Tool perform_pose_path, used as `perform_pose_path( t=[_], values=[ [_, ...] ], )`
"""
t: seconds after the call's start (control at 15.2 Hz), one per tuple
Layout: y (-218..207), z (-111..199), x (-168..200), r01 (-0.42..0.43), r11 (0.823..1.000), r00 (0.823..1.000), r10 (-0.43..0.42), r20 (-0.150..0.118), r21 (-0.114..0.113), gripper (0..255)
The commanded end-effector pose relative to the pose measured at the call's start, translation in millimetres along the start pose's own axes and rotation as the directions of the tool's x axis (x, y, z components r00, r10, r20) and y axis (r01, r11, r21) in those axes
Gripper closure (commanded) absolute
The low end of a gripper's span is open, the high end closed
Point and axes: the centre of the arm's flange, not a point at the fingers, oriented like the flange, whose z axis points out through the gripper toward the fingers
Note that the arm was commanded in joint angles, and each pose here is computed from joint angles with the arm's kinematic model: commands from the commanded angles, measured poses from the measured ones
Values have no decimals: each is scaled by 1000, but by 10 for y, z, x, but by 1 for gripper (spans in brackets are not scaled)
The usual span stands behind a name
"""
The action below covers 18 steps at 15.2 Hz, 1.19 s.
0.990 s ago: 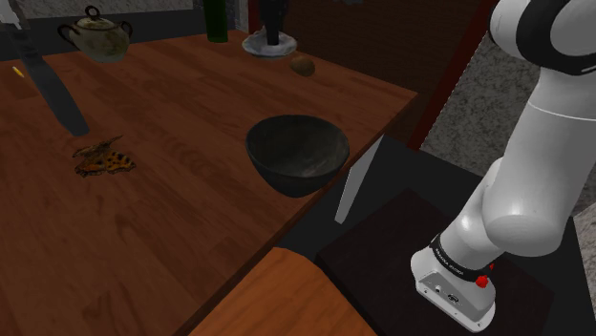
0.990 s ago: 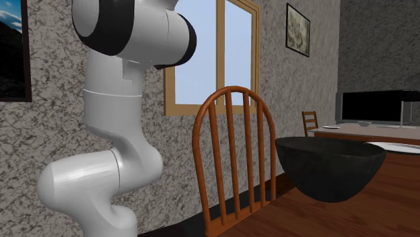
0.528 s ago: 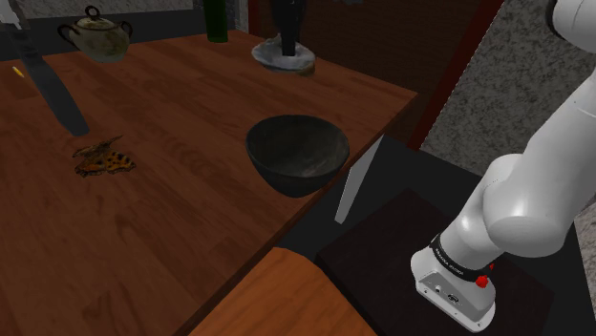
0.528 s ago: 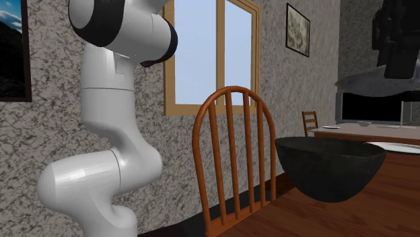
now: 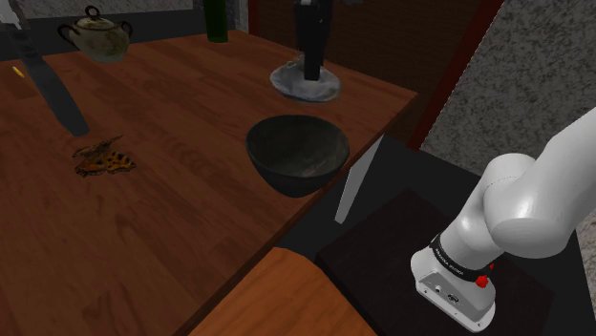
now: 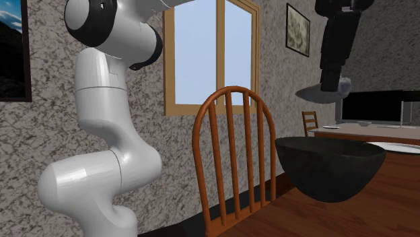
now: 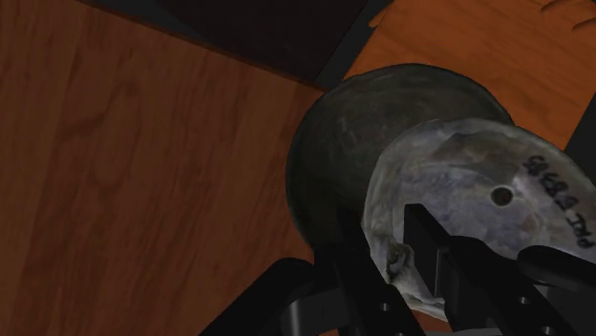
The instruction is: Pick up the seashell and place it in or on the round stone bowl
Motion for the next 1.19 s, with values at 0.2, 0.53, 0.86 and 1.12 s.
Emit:
perform_pose_path(
  t=[0.2,0.53,0.86,1.12],
  values=[
    [-1,258,29,-1,1000,1000,1,0,0,255],
    [6,520,61,-1,1000,1000,1,0,0,255],
    [11,705,83,-1,1000,1000,1,0,0,255],
    [11,704,83,-1,1000,1000,1,0,0,255]
  ],
)
